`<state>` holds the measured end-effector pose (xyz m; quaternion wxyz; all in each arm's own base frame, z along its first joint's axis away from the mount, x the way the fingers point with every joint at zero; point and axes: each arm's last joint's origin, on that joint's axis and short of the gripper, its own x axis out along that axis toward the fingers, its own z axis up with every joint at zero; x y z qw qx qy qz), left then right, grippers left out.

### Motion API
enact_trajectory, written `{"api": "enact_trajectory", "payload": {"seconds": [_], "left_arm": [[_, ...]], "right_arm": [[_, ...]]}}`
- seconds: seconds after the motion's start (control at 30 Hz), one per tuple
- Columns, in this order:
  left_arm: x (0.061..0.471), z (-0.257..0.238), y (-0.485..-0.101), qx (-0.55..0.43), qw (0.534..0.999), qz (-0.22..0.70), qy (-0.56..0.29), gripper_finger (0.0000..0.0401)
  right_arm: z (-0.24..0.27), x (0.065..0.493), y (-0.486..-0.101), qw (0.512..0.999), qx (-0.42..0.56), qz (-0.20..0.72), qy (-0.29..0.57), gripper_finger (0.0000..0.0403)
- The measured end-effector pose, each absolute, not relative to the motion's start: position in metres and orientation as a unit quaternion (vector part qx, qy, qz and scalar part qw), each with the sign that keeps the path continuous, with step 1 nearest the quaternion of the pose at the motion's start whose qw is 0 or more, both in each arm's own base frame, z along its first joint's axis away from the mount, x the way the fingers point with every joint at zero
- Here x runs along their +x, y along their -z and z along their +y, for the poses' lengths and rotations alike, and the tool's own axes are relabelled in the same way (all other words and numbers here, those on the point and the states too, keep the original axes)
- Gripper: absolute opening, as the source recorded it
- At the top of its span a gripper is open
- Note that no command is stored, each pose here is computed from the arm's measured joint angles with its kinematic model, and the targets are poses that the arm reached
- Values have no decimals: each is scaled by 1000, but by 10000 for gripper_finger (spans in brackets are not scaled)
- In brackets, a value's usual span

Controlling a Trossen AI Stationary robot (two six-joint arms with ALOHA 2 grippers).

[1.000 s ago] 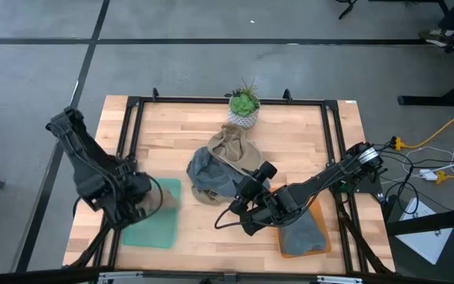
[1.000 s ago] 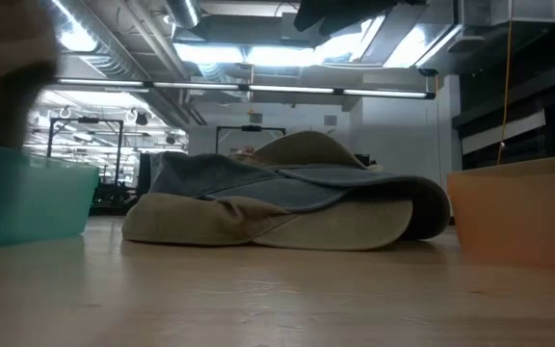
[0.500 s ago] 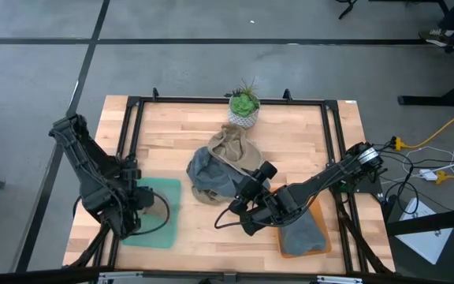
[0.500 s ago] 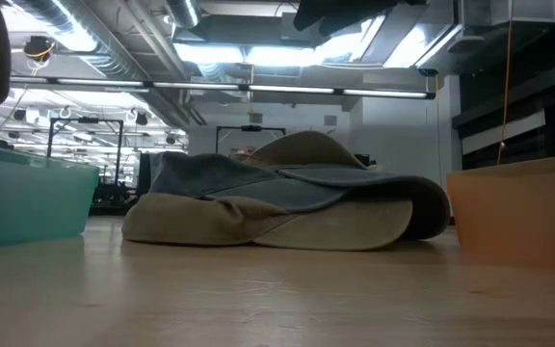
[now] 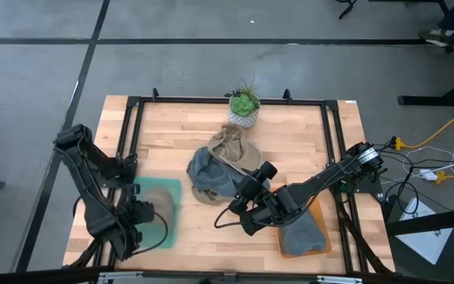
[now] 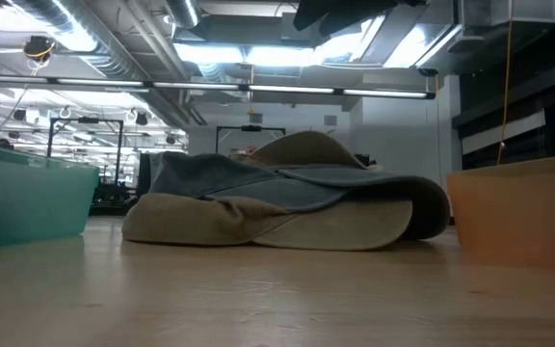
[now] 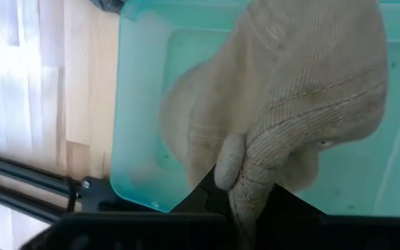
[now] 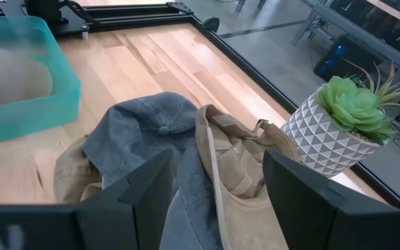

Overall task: Pick & Place hat
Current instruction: Put the brown cap into the blue bin

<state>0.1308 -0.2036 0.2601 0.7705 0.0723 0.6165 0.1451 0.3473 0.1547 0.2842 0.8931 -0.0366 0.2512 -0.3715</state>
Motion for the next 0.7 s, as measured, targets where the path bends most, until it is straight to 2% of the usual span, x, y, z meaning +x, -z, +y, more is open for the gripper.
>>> {"api": "enact_trajectory", "payload": {"seconds": [0.33,0.7], "left_arm": [[128,-227,-251,18,796,592,-124,3],[127,-231,-249,0,782,613,-114,3]], "right_arm": [[155,347,-284,893,-37,252,371,222],[155,347,-284,893,-46,255,369,222]]}}
